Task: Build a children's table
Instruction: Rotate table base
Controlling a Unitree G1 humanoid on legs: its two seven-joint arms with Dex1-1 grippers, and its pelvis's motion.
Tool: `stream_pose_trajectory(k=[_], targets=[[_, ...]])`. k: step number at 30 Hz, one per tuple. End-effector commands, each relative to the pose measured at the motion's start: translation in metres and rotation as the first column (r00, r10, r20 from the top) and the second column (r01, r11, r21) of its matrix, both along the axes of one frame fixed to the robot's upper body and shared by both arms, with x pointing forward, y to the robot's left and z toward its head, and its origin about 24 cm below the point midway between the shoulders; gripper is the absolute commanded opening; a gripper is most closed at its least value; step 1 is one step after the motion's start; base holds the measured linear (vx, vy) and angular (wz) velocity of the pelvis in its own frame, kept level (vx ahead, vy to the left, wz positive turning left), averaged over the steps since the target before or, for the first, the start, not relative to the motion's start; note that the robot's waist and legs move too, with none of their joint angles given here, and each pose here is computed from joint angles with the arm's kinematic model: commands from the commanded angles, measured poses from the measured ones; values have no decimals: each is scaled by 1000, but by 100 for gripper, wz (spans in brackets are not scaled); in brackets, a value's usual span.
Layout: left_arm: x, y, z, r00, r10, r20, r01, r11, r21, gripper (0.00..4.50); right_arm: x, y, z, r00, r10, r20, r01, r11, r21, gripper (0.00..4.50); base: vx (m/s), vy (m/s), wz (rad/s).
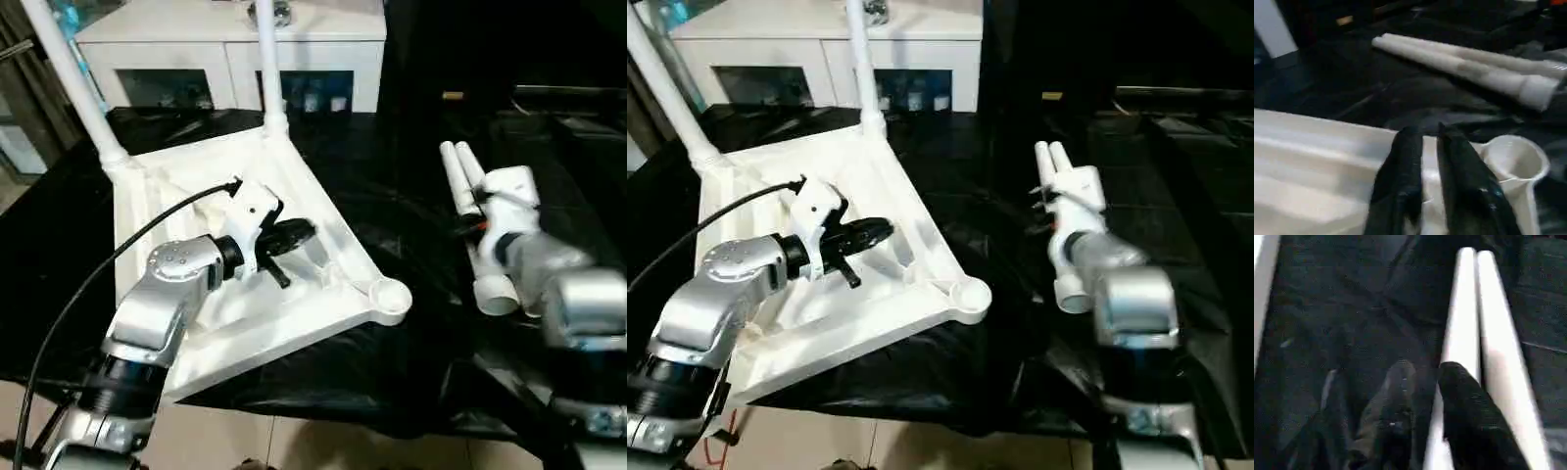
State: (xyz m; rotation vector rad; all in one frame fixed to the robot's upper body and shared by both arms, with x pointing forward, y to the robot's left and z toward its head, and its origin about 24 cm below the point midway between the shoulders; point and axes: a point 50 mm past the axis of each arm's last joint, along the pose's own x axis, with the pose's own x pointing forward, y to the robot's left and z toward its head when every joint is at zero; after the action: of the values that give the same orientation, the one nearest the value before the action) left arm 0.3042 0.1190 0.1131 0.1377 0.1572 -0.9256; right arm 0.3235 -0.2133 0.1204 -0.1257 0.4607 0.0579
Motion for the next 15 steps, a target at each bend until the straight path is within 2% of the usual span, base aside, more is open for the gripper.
stream_pose_trajectory(k=[1,2,5,10,11,15], targets=[[-12,-12,4,996,-94,5,94,995,-21,99,0,-7,3,998,-47,-44,47,999,-10,134,0,0,0],[-16,-14,5,993,-114,0,114,993,-34,122,0,-9,3,997,-61,-51,60,998,-13,149,0,0,0],[-25,-16,5,988,-154,-23,154,988,-10,129,2,-15,0,991,-92,-94,91,996,-22,163,0,0,0],[-26,-18,3,988,-152,-33,153,988,9,171,8,-17,-2,987,-90,-130,88,996,-18,205,0,0,0],[-26,-18,3,988,-152,-33,153,988,9,193,8,-17,-2,987,-90,-130,88,996,-18,219,0,0,0],[-30,-19,5,981,-186,-48,186,982,12,216,14,-17,-3,985,-92,-146,90,996,-23,244,0,0,0]])
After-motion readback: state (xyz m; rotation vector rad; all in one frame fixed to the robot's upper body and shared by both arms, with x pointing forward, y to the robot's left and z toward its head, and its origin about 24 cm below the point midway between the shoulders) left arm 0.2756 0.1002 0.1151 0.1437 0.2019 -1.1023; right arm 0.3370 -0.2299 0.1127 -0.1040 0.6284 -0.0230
